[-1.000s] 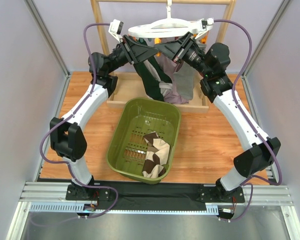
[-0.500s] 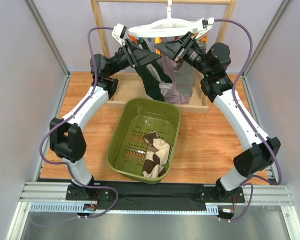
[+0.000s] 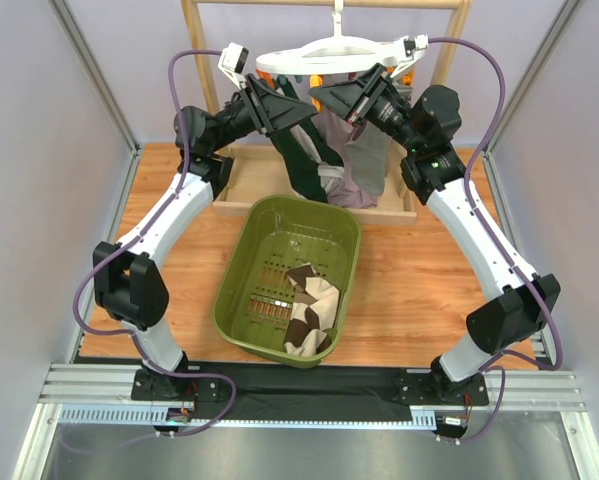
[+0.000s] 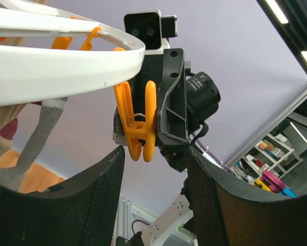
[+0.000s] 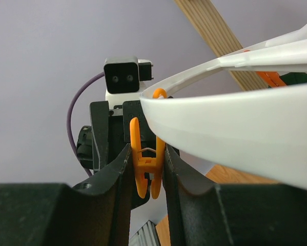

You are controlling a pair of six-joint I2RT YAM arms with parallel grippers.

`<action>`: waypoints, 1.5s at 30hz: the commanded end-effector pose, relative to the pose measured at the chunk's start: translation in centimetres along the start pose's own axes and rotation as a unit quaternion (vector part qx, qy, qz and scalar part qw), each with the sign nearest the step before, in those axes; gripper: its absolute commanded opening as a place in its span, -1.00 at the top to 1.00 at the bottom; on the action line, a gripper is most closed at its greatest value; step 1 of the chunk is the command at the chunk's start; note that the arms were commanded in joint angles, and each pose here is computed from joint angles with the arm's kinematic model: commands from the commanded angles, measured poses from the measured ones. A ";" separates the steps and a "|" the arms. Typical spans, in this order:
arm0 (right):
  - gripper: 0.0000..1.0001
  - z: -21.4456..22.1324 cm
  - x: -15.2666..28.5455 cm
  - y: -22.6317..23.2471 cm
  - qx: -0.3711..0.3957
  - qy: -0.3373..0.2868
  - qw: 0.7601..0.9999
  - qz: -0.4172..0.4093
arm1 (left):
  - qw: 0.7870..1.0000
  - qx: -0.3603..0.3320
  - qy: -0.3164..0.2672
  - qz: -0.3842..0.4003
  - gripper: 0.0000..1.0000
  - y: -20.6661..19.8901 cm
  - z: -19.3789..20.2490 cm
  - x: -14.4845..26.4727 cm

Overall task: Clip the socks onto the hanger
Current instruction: Open the clamp at the hanger.

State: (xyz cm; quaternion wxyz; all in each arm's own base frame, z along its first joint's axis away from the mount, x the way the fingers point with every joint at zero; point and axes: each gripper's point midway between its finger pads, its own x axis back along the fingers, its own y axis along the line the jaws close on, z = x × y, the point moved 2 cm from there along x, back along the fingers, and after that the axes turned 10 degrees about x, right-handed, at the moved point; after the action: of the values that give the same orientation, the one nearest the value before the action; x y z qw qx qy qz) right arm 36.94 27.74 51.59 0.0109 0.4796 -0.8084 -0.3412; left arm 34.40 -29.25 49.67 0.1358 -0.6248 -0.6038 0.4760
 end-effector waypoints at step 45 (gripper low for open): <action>0.83 0.9 0.1 -1.6 0.060 0.030 0.998 0.006 | 0.990 -0.074 -0.010 -0.123 0.16 0.7 -0.7 1.9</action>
State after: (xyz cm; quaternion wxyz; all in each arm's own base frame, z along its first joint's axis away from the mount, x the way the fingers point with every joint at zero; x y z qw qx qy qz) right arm 38.06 27.52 50.28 0.0030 0.4735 -0.8299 -0.2951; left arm 37.53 -29.16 46.26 0.1887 -0.5580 -0.6562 0.4716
